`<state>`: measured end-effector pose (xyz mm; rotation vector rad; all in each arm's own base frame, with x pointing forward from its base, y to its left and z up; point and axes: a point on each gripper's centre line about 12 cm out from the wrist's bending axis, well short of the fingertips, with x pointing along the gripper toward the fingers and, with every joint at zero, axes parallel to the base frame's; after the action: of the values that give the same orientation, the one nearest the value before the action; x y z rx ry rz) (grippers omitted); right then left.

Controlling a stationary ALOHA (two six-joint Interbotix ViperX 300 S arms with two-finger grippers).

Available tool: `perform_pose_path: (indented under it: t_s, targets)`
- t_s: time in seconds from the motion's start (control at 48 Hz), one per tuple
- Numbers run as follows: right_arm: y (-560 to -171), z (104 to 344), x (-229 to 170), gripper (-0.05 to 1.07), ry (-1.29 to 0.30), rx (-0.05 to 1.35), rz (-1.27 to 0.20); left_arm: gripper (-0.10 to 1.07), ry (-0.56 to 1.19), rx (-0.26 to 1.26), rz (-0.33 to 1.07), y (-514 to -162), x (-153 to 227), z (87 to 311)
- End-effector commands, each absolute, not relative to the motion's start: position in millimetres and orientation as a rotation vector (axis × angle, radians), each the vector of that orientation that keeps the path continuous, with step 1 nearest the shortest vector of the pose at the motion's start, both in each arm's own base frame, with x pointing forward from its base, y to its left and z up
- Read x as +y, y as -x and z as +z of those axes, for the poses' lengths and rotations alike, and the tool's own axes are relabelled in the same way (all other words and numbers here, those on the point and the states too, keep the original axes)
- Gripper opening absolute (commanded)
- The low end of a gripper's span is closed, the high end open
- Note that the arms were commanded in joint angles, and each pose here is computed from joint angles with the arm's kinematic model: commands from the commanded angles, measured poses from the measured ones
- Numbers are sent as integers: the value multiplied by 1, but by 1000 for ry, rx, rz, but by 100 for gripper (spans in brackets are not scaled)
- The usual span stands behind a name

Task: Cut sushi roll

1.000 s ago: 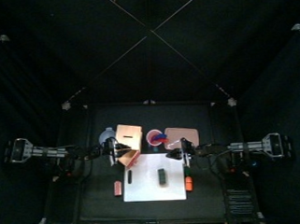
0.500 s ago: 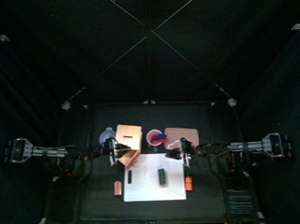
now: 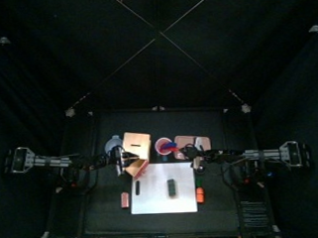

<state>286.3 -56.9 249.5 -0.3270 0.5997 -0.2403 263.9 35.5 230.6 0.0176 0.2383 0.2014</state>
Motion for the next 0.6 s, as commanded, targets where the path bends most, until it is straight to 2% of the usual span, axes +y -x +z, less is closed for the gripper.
perform_pose_path:
  t_s: [0.0,0.146,0.396,0.583]
  targets:
    - [-288,260,-53,67,381,578,-237,60,-19,207,213,-269,39,242]
    - [-292,254,-46,83,461,601,-202,60,-18,204,222,-268,41,243]
    - [-301,238,-49,83,604,705,-178,60,-15,194,226,-270,42,246]
    - [-308,235,-58,83,722,768,-168,60,-13,193,228,-271,43,247]
